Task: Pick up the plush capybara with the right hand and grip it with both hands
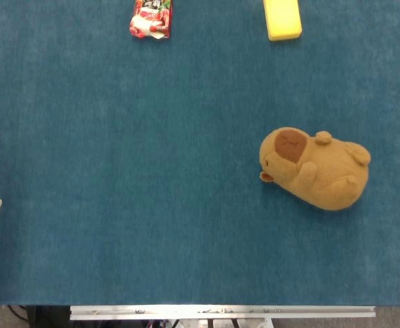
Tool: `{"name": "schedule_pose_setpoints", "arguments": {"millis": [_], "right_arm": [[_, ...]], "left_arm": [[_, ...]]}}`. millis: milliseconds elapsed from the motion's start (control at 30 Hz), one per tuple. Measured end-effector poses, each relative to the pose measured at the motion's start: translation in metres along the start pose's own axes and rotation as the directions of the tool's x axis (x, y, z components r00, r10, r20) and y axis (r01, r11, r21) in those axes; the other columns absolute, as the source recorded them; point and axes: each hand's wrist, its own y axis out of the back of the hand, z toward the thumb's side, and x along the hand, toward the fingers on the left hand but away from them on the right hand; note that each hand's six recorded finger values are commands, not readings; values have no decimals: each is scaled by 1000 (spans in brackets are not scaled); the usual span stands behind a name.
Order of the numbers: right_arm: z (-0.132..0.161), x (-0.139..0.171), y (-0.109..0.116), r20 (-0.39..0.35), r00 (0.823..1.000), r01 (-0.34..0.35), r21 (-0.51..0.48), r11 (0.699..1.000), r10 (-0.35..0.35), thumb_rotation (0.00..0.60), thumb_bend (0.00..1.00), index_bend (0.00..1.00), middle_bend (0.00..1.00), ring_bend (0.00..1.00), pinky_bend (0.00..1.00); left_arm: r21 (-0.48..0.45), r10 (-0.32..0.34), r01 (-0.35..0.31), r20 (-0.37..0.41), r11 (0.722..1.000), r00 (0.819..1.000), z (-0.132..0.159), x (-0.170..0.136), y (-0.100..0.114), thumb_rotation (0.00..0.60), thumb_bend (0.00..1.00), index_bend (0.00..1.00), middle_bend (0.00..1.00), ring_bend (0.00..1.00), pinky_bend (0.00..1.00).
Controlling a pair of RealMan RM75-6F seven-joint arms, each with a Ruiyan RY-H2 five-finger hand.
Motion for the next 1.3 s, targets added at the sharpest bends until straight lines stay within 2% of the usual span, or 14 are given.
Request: {"name": "schedule_pose_setpoints", "arguments": {"millis": [333,500,700,800,900,1033,1300], "right_arm": [[6,-8,1,-40,999,12,-17,1000,-13,600,0,293,232,154,447],[12,-8,6,-89,995,43,-64,997,-49,600,0,176,210,157,447],[30,-1,13,-221,969,92,-82,992,-109,600,0,79,137,154,443],[41,4,11,-291,951,88,-64,994,-103,600,0,72,121,140,440],[53,10,3,-354,933,63,-28,998,-69,600,0,69,119,134,438],[62,11,-7,-386,922,41,9,999,-34,600,0,69,119,131,438],[67,5,-20,-404,915,31,51,998,-8,600,0,69,112,115,438]], "left_arm": [[18,1,-1,-12,1000,1000,-1,-5,3,600,0,200,19,0,88],[20,0,0,-13,1000,1000,0,-5,4,600,0,200,19,0,89],[11,15,-15,-15,1000,1000,0,-2,6,600,0,200,19,0,90],[10,12,-12,-11,1000,1000,1,-1,5,600,0,200,19,0,91],[11,7,-7,-6,1000,1000,2,0,3,600,0,200,19,0,92],[6,9,-9,-9,1000,1000,1,0,3,600,0,201,19,0,97],[4,1,-1,-13,1000,1000,-1,0,1,600,0,200,36,0,121]]}}
